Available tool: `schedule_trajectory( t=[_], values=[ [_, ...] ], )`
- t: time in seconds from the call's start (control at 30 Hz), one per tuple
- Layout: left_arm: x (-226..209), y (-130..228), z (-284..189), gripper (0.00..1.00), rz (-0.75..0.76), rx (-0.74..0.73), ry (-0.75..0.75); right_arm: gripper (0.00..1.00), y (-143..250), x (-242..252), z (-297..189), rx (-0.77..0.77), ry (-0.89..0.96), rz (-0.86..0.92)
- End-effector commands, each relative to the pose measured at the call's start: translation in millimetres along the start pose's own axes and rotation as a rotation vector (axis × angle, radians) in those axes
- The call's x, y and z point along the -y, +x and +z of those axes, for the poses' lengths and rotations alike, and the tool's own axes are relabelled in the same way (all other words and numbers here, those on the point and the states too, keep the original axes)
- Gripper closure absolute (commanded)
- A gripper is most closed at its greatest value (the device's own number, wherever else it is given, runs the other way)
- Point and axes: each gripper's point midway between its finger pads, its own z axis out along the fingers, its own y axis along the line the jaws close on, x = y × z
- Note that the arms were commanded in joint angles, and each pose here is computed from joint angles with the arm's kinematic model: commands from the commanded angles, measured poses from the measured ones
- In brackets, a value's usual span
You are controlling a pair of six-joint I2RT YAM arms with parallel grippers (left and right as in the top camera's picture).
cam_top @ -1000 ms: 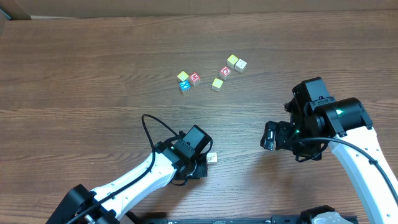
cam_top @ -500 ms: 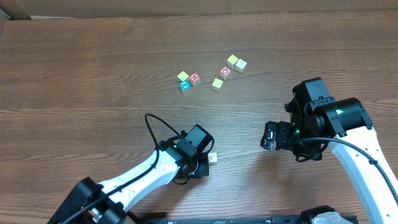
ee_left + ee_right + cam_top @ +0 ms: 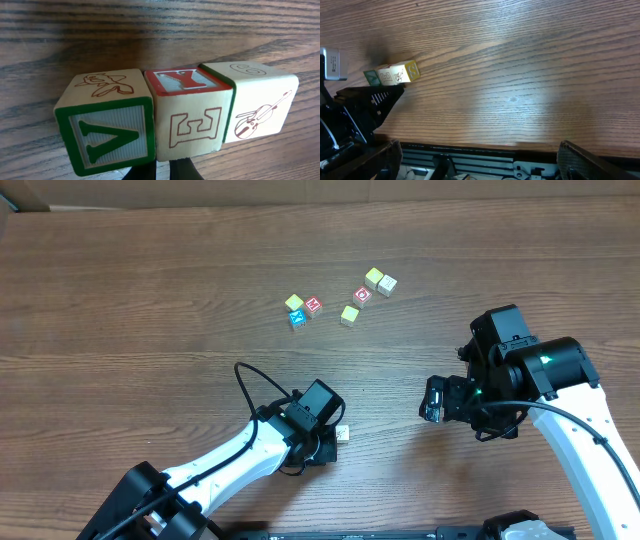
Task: Flip 5 blocks
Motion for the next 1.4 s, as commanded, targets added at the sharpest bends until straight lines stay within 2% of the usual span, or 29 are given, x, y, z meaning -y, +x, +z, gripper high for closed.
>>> schedule_trajectory(
  t=[0.0,1.37],
  values=[
    [-2.0,2.0,3.0,0.96,0.001,-0.004,-0.012,0.0,2.1,-2.0,-1.4,0.003,-0.01,-0.002],
    [-3.3,-1.7,2.9,0.96,-0.012,0.016,-0.021,0.0,3.6,-1.4,-1.5,-0.003,-0.007,0.0]
  ],
)
